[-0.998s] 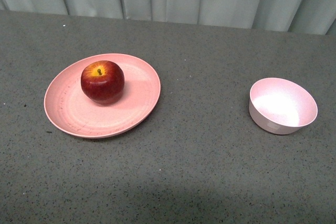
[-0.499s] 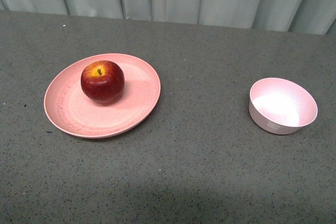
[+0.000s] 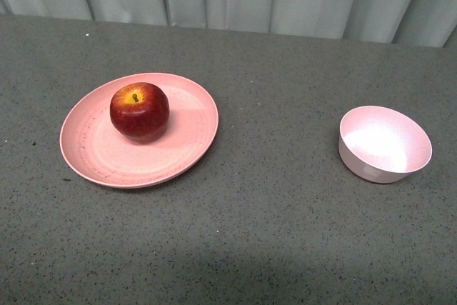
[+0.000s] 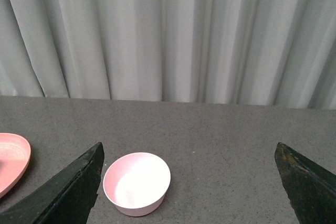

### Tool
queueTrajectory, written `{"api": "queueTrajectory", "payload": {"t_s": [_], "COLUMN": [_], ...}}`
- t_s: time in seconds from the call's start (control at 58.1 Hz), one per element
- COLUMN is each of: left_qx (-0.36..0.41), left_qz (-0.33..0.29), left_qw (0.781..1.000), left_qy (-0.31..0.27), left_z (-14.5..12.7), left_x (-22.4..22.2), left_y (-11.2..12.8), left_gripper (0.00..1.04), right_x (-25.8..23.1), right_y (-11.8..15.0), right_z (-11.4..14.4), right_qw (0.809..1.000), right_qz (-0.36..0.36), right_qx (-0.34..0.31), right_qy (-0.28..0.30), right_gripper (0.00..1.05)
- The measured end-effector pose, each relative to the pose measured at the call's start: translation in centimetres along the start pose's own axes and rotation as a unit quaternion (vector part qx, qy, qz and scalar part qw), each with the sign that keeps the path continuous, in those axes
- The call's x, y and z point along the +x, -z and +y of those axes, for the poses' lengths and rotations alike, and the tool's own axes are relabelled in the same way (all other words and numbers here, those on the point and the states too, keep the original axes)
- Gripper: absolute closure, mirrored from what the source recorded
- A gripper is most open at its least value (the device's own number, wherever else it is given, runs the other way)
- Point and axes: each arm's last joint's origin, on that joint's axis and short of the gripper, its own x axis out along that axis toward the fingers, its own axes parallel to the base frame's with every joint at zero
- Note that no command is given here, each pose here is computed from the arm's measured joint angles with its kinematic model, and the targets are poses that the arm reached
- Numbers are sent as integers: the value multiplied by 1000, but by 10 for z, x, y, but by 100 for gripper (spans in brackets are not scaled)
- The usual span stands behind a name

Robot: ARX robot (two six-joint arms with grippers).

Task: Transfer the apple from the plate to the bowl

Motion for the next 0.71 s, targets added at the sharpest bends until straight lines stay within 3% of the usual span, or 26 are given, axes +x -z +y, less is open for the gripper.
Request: {"api": "queueTrajectory", "payload": {"t_s": [0.705], "left_qx": [0], "left_qz": [0], "left_qw": [1000], "left_qy": [0], "left_z": [0], "left_x": [0], "left_y": [0], "left_gripper": [7], "right_x": [0], "right_y": [0], "right_z": [0], "right_qw": [1000], "right_qz": [0], "right_qx": [0], "right_qy": [0], "right_gripper": [9]}}
